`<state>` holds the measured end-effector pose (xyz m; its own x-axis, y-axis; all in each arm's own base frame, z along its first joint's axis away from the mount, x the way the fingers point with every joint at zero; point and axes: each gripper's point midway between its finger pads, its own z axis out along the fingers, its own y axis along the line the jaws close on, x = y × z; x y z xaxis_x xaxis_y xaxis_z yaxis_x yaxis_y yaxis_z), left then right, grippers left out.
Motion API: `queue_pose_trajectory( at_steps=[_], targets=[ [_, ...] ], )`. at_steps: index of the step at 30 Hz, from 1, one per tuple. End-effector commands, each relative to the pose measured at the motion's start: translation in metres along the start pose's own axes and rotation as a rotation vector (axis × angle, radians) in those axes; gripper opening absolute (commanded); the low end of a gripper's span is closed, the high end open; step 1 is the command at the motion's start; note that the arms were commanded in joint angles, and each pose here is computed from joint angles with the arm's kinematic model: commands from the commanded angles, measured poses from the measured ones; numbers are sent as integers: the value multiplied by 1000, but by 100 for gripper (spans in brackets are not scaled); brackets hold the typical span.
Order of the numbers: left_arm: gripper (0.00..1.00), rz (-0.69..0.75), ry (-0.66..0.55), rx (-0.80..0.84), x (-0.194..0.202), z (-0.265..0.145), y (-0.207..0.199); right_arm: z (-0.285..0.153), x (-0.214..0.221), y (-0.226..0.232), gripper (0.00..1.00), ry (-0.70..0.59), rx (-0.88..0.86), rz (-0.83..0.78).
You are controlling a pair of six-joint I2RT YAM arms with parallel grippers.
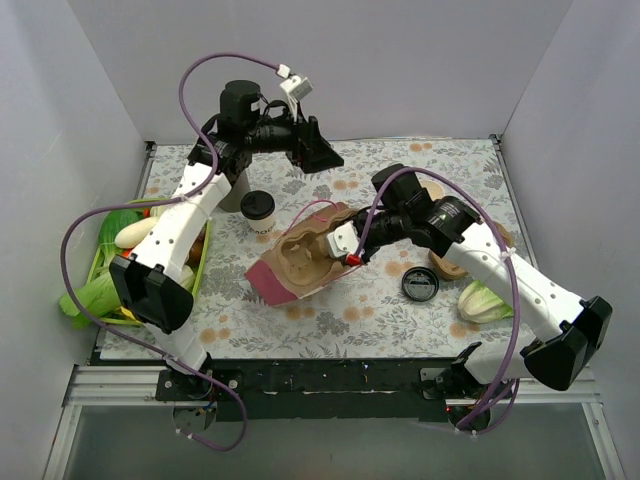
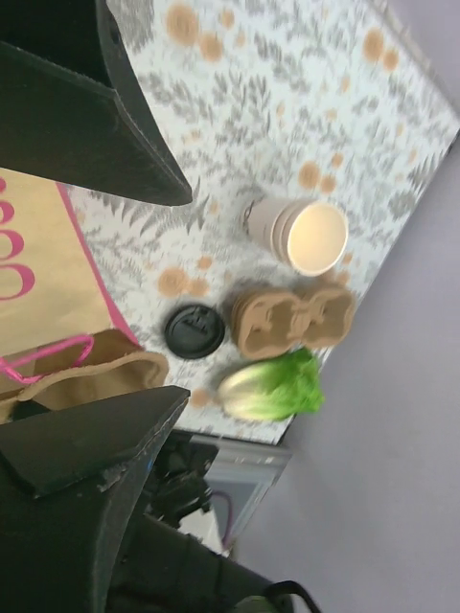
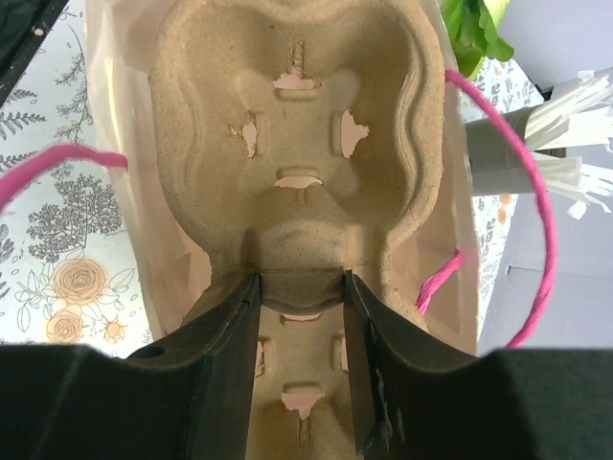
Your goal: Pack the takeout coffee
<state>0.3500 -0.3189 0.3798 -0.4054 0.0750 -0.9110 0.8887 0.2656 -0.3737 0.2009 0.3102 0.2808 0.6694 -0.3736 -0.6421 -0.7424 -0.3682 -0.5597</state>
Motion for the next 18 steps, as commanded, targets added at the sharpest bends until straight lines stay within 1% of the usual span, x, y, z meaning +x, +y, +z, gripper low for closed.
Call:
queue_pose_trajectory(
  at_steps=[1, 3, 4, 5, 7, 8, 10, 11, 14, 15, 17, 18],
  targets=[
    [77, 129, -113, -220, -54, -45, 14, 7, -14, -11, 1, -76, 18, -77],
    [77, 121, -115, -289, -54, -56, 27, 10, -15, -11, 1, -90, 0, -119],
    [77, 112, -127, -387, -57, -66, 44, 9, -16, -12, 1, -94, -3, -135],
    [78, 97, -121, -433, -54, -73, 51, 9, -18, -13, 1, -101, -4, -172],
    [79, 76, -112, -529, -49, -87, 68, 13, -18, -11, 1, -115, -25, -194],
    [84, 47, -93, -615, -37, -95, 83, 13, -20, -13, 1, -122, -27, -210],
    [84, 20, -48, -687, -18, -104, 99, 16, -19, -11, 1, -138, -49, -242],
    [83, -21, -3, -710, 1, -106, 109, 17, -22, -12, 1, -145, -53, -254],
    [81, -43, 60, -735, 31, -113, 121, 20, -24, -15, 1, -163, -81, -294],
    [81, -73, 99, -734, 53, -112, 127, 25, -22, -14, 1, -172, -100, -291],
    [81, -74, 126, -730, 68, -113, 127, 27, -22, -13, 1, -178, -119, -318],
    [81, -98, 153, -730, 83, -112, 130, 29, -22, -15, 1, -185, -125, -325]
  ],
)
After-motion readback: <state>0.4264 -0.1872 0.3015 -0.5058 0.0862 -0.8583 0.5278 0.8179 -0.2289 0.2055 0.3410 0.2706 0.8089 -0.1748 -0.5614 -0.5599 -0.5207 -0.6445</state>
